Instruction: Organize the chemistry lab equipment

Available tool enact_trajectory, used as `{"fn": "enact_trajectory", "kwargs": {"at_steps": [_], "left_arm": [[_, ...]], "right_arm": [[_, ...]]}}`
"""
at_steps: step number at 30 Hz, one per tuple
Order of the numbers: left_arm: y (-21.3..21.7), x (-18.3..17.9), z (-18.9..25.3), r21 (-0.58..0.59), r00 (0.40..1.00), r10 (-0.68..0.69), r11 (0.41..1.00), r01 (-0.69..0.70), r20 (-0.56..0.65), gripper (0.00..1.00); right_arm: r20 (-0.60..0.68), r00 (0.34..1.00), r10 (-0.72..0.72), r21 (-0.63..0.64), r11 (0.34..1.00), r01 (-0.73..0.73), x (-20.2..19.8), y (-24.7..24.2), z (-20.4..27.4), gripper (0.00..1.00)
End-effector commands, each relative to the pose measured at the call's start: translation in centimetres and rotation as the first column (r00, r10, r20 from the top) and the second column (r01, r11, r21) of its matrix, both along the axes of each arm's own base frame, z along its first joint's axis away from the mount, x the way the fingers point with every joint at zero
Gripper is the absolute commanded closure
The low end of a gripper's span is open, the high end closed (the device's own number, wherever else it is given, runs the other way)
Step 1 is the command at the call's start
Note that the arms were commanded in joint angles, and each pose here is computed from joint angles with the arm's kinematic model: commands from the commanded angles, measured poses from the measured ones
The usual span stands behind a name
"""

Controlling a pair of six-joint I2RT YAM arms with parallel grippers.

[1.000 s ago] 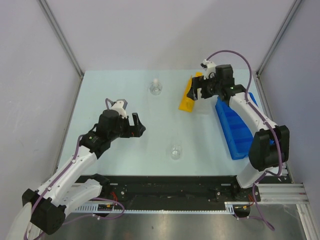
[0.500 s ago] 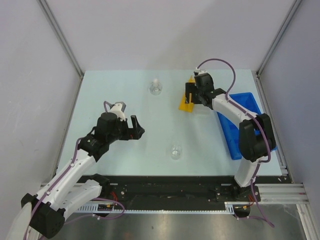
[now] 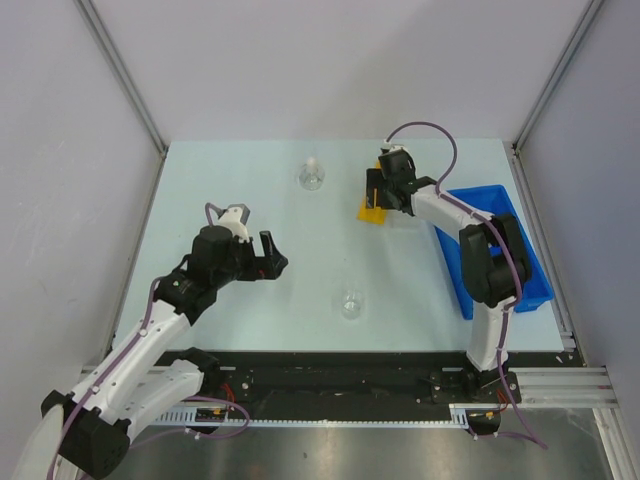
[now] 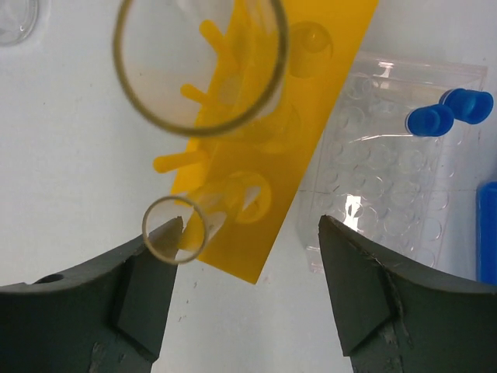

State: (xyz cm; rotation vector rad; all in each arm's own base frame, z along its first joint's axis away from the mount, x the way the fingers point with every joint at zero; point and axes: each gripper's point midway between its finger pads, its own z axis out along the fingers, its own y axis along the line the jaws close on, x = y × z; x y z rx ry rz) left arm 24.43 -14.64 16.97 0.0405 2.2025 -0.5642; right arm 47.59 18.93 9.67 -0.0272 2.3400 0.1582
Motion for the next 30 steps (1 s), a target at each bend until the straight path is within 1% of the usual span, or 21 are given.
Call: {"fn": "enact_trajectory", "kwargs": {"at_steps": [1, 11, 18, 22, 30], "left_arm": [[0.3, -0.2, 0.6, -0.016, 1.000, 0.014, 1.000, -0.014, 0.015, 0.00], [0.1, 0.0, 0.6, -0.019, 1.000, 0.007, 1.000, -0.007, 0.017, 0.00], [0.2, -0.1, 0.7, -0.021, 1.000, 0.010, 1.000, -0.009, 0.018, 0.00], [0.2, -0.1, 0.7, -0.023, 1.000, 0.009, 1.000, -0.009, 0.018, 0.00], [0.1, -0.2, 0.7, -0.028, 1.000, 0.004, 1.000, -0.003, 0.020, 0.00]], "right_arm": [[0.075, 0.997, -0.021, -0.002, 1.000, 0.021, 1.9, 0.3, 2.0, 0.29], [0.085, 0.996, -0.004, -0.014, 1.000, 0.005, 1.7, 0.7, 2.0, 0.39], [0.089, 0.995, 0.046, -0.006, 0.999, -0.046, 1.0, 1.6, 2.2, 0.50], [0.087, 0.994, 0.066, -0.003, 0.998, -0.066, 0.4, 1.7, 2.4, 0.53], [0.068, 0.991, 0.118, 0.021, 0.993, -0.119, -1.0, 2.1, 3.0, 0.54]]}}
